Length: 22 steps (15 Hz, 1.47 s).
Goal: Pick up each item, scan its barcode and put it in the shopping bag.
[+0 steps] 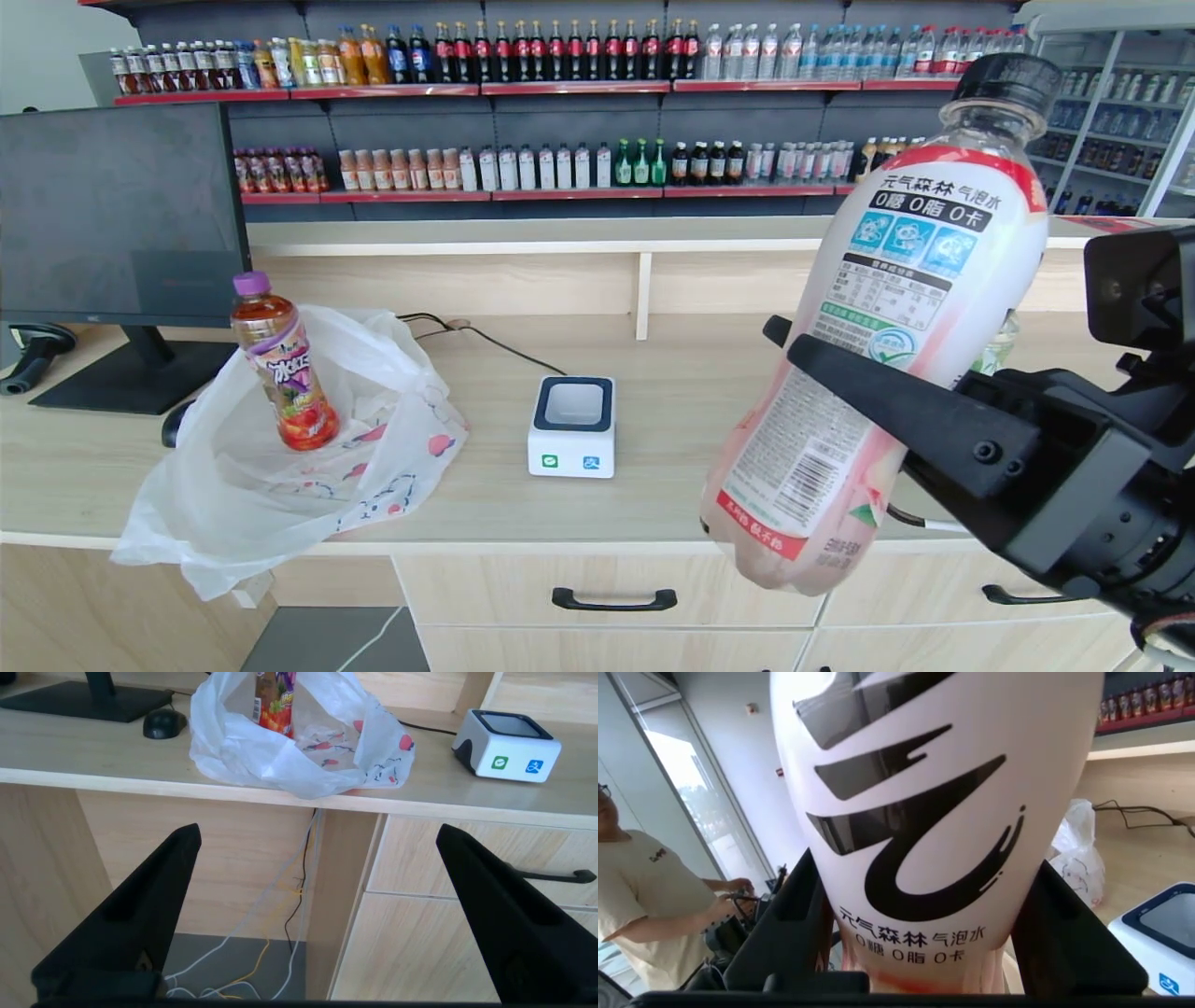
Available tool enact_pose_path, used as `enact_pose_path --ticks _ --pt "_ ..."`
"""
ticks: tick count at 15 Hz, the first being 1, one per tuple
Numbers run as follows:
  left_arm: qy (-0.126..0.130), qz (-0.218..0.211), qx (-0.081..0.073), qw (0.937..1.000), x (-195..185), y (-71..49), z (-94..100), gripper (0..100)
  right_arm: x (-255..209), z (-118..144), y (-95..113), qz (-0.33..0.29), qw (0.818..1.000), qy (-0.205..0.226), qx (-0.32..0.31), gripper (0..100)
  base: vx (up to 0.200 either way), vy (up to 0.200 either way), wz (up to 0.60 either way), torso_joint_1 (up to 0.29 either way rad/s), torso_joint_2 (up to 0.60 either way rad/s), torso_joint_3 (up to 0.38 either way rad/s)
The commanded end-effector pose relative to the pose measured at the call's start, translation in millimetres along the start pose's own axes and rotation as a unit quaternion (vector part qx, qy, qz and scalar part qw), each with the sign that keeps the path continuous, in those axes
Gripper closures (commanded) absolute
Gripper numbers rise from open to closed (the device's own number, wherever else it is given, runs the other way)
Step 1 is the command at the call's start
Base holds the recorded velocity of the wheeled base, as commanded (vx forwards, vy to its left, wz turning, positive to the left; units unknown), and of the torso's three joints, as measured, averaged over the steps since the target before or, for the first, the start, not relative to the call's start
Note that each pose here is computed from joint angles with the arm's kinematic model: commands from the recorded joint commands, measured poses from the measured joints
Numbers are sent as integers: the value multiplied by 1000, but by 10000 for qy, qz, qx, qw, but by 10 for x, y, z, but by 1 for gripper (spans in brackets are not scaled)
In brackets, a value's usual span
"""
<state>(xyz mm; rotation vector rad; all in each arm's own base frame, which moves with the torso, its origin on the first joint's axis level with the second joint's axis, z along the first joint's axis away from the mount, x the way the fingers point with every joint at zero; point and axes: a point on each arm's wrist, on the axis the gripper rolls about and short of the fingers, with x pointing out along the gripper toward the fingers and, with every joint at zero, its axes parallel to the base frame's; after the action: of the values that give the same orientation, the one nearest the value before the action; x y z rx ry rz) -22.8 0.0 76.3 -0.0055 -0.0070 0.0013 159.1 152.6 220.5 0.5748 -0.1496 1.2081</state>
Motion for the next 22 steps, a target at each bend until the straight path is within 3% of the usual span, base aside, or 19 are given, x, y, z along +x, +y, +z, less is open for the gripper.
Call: enact_pose_path --ticks 1,15,16,19,22 --pt "-3 1 -3 10000 0 0 0 0 -10 6 10 9 10000 -10 -7 100 0 0 0 0 0 0" --pt "-3 1 -3 10000 0 0 0 0 -20 -44 -27 -79 9997 80 -201 100 0 0 0 0 0 0" --pt "-3 1 -3 10000 0 0 0 0 -52 -94 -72 -236 9991 162 -306 100 0 0 0 0 0 0" --pt "-3 1 -3 10000 0 0 0 0 -159 -179 -509 -1087 9810 495 -1527 100 0 0 0 0 0 0" --pt "-3 1 5 10000 0 0 0 0 -195 -137 -644 -1359 9678 515 -2056 100 0 0 0 0 0 0"
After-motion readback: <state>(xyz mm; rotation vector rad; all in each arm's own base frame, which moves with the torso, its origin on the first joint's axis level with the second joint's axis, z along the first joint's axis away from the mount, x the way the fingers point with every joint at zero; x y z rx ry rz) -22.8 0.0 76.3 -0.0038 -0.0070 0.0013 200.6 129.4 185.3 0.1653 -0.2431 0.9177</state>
